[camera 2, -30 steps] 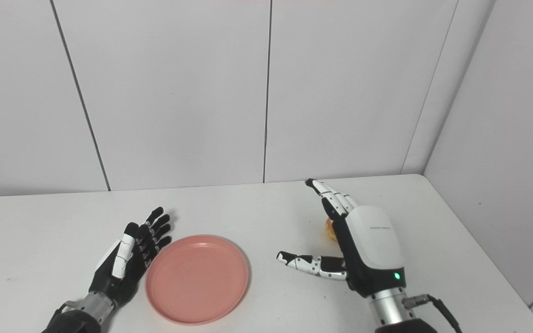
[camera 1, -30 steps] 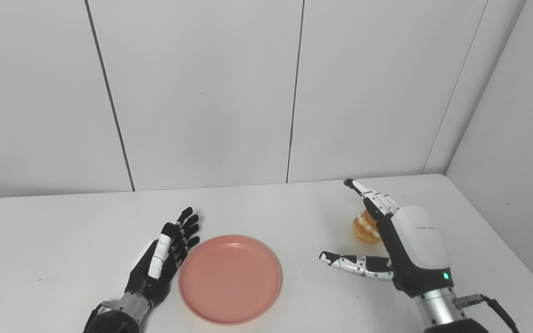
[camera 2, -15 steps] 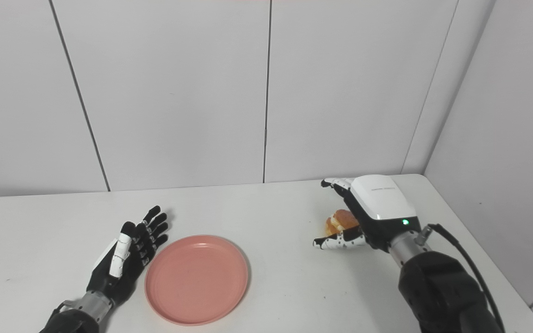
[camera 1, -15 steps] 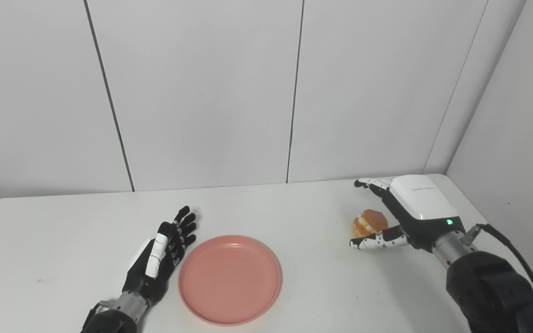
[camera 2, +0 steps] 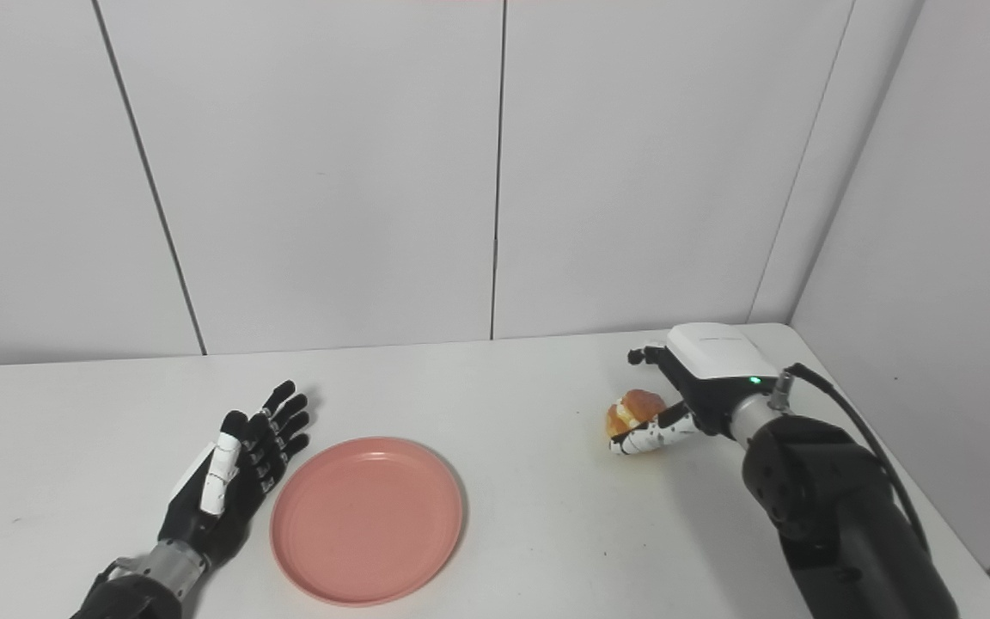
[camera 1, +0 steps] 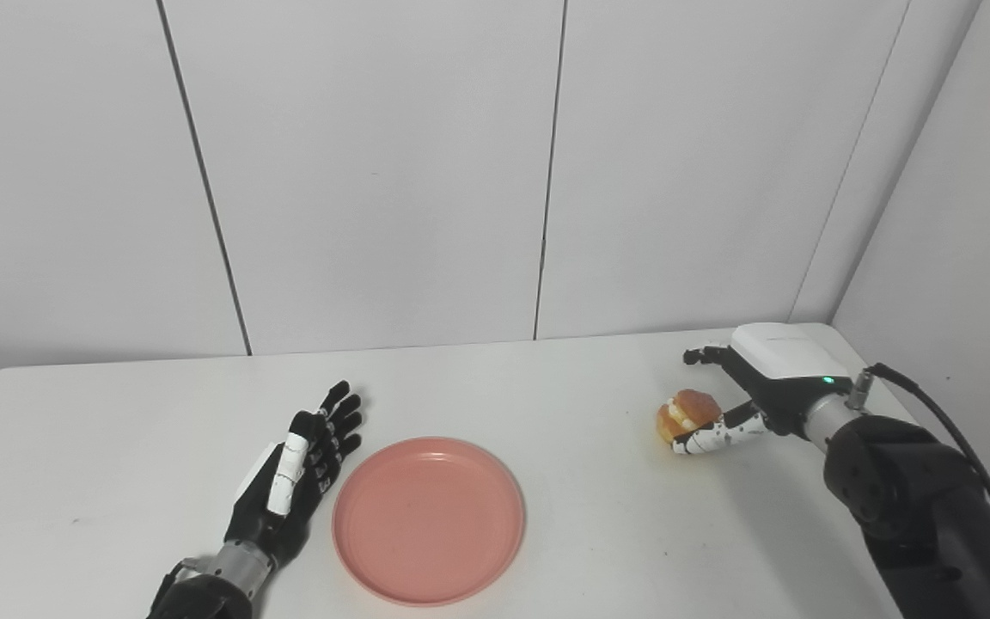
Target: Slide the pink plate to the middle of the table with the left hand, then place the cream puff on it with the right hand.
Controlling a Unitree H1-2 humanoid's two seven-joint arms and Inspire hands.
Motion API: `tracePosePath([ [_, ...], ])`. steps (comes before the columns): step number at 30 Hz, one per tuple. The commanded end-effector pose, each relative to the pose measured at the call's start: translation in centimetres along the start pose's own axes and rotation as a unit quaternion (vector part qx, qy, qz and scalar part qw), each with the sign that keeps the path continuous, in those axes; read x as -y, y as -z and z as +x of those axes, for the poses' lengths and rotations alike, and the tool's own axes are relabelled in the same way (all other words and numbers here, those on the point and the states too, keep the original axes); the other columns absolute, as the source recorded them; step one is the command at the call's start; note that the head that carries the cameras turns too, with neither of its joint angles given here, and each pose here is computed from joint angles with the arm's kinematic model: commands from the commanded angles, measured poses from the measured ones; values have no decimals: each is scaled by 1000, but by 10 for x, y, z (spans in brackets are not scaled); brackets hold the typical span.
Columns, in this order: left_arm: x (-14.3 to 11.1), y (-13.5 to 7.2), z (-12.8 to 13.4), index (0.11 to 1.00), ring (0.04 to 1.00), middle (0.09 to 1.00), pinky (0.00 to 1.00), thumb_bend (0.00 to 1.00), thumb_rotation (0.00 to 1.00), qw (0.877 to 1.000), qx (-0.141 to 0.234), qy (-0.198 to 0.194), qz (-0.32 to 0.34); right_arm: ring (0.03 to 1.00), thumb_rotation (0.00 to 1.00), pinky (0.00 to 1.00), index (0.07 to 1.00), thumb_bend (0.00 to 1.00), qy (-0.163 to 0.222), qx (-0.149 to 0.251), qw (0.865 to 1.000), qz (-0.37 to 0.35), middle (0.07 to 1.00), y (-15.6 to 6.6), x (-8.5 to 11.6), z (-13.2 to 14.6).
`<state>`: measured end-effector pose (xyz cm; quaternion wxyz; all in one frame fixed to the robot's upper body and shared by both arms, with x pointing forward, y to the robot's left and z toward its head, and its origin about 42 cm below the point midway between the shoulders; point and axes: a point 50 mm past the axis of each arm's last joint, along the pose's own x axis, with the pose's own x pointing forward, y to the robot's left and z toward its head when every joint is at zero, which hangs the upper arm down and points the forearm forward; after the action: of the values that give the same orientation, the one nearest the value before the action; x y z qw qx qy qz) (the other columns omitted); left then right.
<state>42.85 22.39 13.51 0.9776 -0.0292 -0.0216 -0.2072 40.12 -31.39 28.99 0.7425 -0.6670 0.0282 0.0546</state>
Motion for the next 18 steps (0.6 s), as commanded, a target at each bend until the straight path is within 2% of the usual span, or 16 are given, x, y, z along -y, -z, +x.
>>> tracePosePath([
  [1, -6, 31, -18, 1000, 1000, 994, 999, 902, 956, 998, -67, -16, -12, 817, 539, 718, 781, 1000, 65, 7, 998, 6, 827, 3, 26, 6],
  [5, -6, 33, -18, 1000, 1000, 999, 999, 894, 957, 997, -68, -16, -12, 791, 526, 673, 766, 1000, 87, 14, 996, 21, 813, 6, 18, 16],
  [18, -3, 33, -20, 1000, 1000, 1000, 990, 916, 954, 997, -68, -18, -12, 796, 499, 638, 818, 1000, 76, 8, 996, 45, 831, 13, 6, 40],
])
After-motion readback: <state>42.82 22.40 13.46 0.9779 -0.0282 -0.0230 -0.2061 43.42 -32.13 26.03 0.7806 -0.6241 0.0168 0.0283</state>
